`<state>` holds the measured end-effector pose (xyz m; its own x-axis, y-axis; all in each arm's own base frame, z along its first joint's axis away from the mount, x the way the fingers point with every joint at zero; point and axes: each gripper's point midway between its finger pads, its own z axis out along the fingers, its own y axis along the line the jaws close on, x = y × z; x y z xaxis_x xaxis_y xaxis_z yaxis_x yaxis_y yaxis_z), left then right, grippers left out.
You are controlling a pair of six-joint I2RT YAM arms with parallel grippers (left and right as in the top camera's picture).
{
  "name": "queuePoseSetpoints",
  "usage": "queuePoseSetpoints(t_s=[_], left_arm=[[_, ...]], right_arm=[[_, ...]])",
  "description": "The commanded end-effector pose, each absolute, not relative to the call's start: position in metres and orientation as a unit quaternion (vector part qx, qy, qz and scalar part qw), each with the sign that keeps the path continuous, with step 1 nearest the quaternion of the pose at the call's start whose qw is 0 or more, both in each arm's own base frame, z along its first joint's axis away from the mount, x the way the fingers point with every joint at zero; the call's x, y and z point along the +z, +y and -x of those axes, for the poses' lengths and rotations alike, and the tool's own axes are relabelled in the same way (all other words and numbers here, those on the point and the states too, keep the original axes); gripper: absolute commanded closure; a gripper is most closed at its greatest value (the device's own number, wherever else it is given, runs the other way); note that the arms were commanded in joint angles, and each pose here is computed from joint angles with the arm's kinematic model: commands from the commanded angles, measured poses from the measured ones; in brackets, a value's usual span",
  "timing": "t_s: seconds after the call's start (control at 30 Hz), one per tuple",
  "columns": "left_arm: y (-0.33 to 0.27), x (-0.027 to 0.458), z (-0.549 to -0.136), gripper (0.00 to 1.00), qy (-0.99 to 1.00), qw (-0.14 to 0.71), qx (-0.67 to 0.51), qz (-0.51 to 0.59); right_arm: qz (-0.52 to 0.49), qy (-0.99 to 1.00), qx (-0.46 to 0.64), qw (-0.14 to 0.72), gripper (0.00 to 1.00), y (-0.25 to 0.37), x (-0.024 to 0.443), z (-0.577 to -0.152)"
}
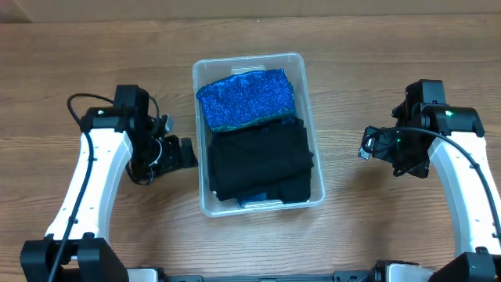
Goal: Pack container
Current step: 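Withdraw the left gripper from the container to the left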
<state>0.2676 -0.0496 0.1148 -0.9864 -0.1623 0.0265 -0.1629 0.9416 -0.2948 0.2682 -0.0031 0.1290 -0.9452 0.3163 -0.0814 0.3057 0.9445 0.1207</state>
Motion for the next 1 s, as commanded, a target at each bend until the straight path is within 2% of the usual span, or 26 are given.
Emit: queuePoseSetpoints(t_s=[0.0,0.13,0.27,0.33,0.37,0.4,0.43,0.5,0.53,0.57,0.6,0.63,0.67,0.7,0.8,0.97], left_arm=[[-0.038,0.143,-0.290,0.00,-0.985,-0.048,0.140,-0.086],[0.001,0.173,-0.313,0.00,-0.983,-0.106,0.094,-0.119],[0.024,0.210,-0.333,0.00,-0.974,-0.166,0.074,-0.138],[0.033,0.232,-0.344,0.00,-0.966,-0.202,0.070,-0.143],[0.038,0.244,-0.349,0.00,-0.962,-0.223,0.064,-0.146],[0.044,0.255,-0.354,0.00,-0.957,-0.244,0.056,-0.148],[0.051,0.270,-0.361,0.00,-0.950,-0.274,0.043,-0.141],[0.056,0.290,-0.372,0.00,-0.942,-0.316,0.025,-0.111],[0.057,0.298,-0.380,0.00,-0.937,-0.338,0.016,-0.087],[0.058,0.302,-0.385,0.00,-0.934,-0.352,0.008,-0.069],[0.060,0.304,-0.391,0.00,-0.931,-0.362,0.001,-0.053],[0.061,0.305,-0.396,0.00,-0.929,-0.368,-0.003,-0.045],[0.061,0.305,-0.399,0.00,-0.927,-0.372,-0.004,-0.043],[0.063,0.304,-0.402,0.00,-0.927,-0.373,-0.006,-0.044],[0.062,0.297,-0.399,0.00,-0.933,-0.358,-0.005,-0.046],[0.060,0.297,-0.377,0.00,-0.941,-0.335,-0.004,-0.045]], right_arm=[[-0.156,0.984,0.051,0.067,0.00,-0.006,0.132,-0.275],[-0.127,0.983,0.053,0.120,0.00,-0.007,0.152,-0.300],[-0.053,0.975,0.078,0.201,0.01,0.003,0.198,-0.333],[-0.021,0.964,0.097,0.247,0.08,0.011,0.222,-0.350],[-0.015,0.957,0.096,0.274,0.18,0.011,0.236,-0.360],[-0.012,0.948,0.093,0.304,0.37,0.009,0.251,-0.371],[-0.009,0.937,0.089,0.336,0.63,0.008,0.267,-0.382],[-0.006,0.917,0.077,0.392,0.82,0.003,0.291,-0.402],[-0.004,0.908,0.074,0.412,0.83,0.002,0.299,-0.409],[-0.002,0.900,0.072,0.431,0.80,0.001,0.306,-0.416],[-0.001,0.895,0.072,0.440,0.61,0.001,0.310,-0.419],[0.000,0.892,0.071,0.446,0.28,0.001,0.313,-0.421],[0.000,0.889,0.071,0.452,0.09,0.001,0.315,-0.423],[0.001,0.886,0.070,0.459,0.00,0.000,0.319,-0.425],[0.007,0.882,0.066,0.466,0.00,0.000,0.323,-0.425],[-0.002,0.901,0.044,0.432,0.00,-0.006,0.315,-0.401]])
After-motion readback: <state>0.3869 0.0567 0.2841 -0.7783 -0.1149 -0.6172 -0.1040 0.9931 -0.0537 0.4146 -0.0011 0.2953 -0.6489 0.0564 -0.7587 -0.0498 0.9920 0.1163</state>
